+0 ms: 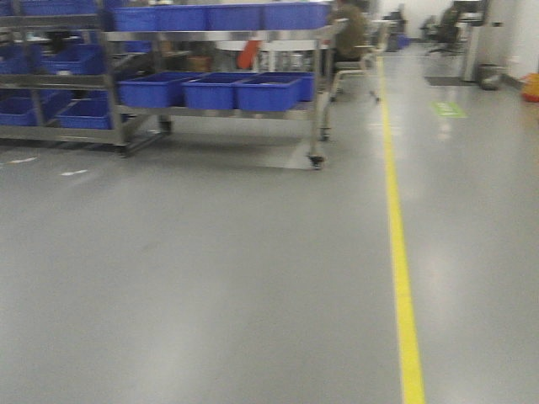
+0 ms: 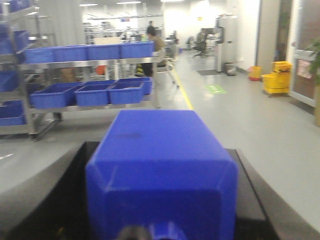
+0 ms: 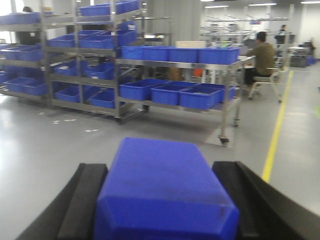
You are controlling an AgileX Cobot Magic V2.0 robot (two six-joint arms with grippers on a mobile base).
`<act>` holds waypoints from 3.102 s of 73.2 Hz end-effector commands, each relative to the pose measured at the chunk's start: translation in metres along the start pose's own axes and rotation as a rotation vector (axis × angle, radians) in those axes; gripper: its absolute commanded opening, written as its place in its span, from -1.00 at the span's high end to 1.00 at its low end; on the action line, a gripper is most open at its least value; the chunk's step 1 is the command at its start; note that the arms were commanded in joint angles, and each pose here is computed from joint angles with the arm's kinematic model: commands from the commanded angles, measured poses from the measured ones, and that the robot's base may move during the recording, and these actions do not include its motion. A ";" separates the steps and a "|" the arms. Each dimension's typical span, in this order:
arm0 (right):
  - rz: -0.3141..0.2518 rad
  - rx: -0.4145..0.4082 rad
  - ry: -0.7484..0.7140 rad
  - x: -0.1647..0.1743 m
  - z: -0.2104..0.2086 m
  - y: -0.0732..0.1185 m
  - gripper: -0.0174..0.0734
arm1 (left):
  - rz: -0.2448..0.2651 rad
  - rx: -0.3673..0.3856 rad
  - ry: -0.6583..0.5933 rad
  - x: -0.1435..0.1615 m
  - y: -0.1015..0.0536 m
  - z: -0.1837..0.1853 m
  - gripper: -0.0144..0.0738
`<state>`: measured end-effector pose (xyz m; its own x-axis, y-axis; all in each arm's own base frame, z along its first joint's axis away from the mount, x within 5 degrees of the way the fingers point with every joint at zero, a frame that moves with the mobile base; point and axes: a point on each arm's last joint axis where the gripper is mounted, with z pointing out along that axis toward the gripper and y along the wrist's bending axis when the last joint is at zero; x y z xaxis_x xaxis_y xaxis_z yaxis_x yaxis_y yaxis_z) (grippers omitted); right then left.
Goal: Pick and sort blue part to right shelf
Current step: 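Drive the base away from the table carrying both blue parts, then drive the base up to the shelf of blue bins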
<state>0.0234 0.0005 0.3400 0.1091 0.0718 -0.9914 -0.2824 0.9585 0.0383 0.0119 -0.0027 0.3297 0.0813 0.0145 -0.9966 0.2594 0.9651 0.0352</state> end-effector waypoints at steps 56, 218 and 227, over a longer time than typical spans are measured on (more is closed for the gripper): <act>-0.022 -0.014 -0.106 -0.017 0.000 0.002 0.11 | -0.010 -0.001 -0.106 -0.016 0.000 -0.001 -0.04; -0.022 -0.014 -0.105 -0.017 0.000 0.002 0.11 | -0.010 -0.001 -0.106 -0.016 0.000 -0.001 -0.04; -0.022 -0.014 -0.105 -0.017 0.000 0.002 0.11 | -0.010 -0.001 -0.106 -0.016 0.000 -0.001 -0.04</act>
<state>0.0234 0.0005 0.3400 0.1091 0.0718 -0.9914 -0.2824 0.9585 0.0383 0.0119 -0.0027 0.3297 0.0813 0.0145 -0.9966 0.2594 0.9651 0.0352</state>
